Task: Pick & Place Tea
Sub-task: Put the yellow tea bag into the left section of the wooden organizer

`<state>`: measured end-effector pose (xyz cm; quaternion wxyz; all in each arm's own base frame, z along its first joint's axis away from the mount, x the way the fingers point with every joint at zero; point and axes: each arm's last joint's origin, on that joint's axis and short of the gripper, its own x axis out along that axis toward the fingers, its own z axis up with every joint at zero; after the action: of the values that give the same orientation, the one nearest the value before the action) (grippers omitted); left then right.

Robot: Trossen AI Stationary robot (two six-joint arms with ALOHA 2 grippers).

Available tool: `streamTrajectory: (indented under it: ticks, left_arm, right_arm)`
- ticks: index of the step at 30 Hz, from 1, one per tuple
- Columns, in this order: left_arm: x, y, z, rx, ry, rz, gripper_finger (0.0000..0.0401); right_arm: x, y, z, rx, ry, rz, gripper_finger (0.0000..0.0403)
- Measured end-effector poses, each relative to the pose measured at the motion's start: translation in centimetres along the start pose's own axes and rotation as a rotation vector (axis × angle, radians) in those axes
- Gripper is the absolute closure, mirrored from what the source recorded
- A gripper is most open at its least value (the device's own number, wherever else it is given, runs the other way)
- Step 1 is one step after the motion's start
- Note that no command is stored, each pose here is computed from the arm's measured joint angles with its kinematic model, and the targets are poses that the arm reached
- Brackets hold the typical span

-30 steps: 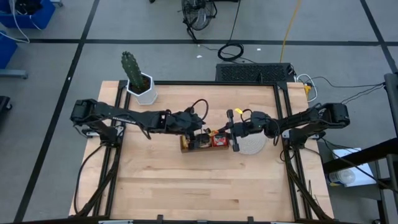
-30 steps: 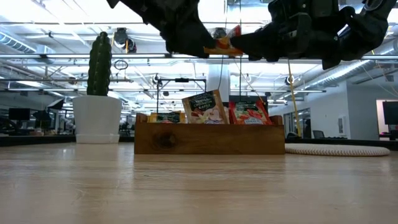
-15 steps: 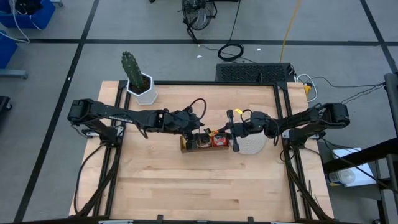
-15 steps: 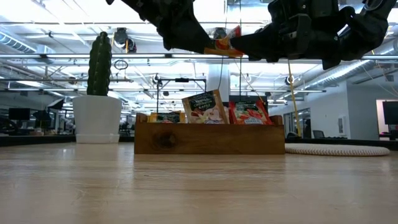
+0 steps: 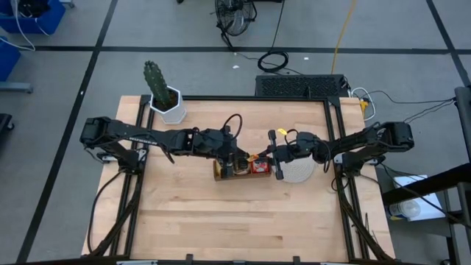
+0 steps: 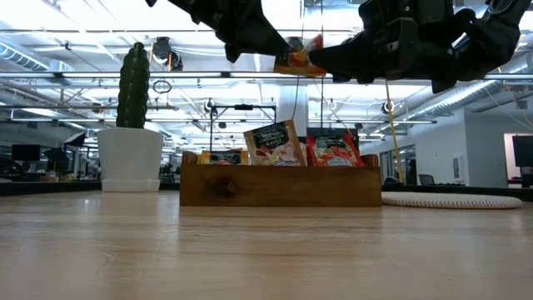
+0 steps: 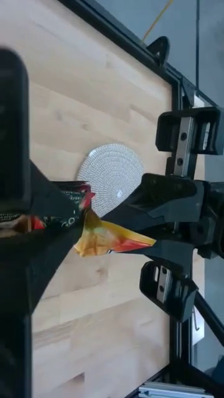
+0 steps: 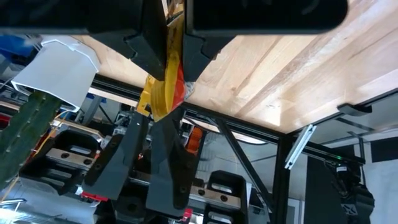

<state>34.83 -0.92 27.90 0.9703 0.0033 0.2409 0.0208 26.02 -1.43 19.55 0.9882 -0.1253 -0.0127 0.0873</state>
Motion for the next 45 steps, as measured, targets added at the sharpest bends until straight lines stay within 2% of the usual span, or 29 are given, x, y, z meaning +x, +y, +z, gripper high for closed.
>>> streamTrajectory:
  ticks: [4,7,11,14,20,26,33,37,45]
  left_arm:
    - [0.0,0.2,0.0,-0.016,0.001,0.004,0.0395]
    - [0.0,0.4,0.0,-0.056,0.004,0.012,0.0386]
    - [0.0,0.7,-0.4,-0.101,0.038,0.021,0.0337]
    - [0.0,1.0,-0.8,-0.12,0.081,0.031,0.0282]
    - [0.1,1.6,-0.8,-0.134,0.078,0.049,0.0184]
    - [0.1,1.9,-0.6,-0.133,0.06,0.028,0.0144]
    - [1.3,1.7,-1.2,-0.136,0.082,-0.048,0.0162]
    - [2.2,1.7,-1.6,-0.136,0.085,-0.057,0.0189]
    - [1.5,1.8,-1.1,-0.091,0.058,-0.059,0.0251]
  right_arm:
    - [0.0,0.0,0.0,0.001,0.002,0.001,0.039]
    - [0.0,0.0,0.0,0.003,0.002,-0.001,0.039]
    - [0.0,0.0,0.0,0.004,0.002,-0.002,0.039]
    - [0.0,0.0,0.0,0.004,0.001,-0.003,0.039]
    - [0.0,0.0,0.0,0.002,-0.003,-0.003,0.039]
    - [0.0,0.0,0.1,0.002,-0.007,0.0,0.039]
    - [0.0,0.0,0.0,0.002,-0.005,0.002,0.039]
    - [0.0,0.0,0.1,0.001,-0.01,-0.004,0.039]
    - [0.0,0.0,0.1,0.001,-0.007,-0.003,0.039]
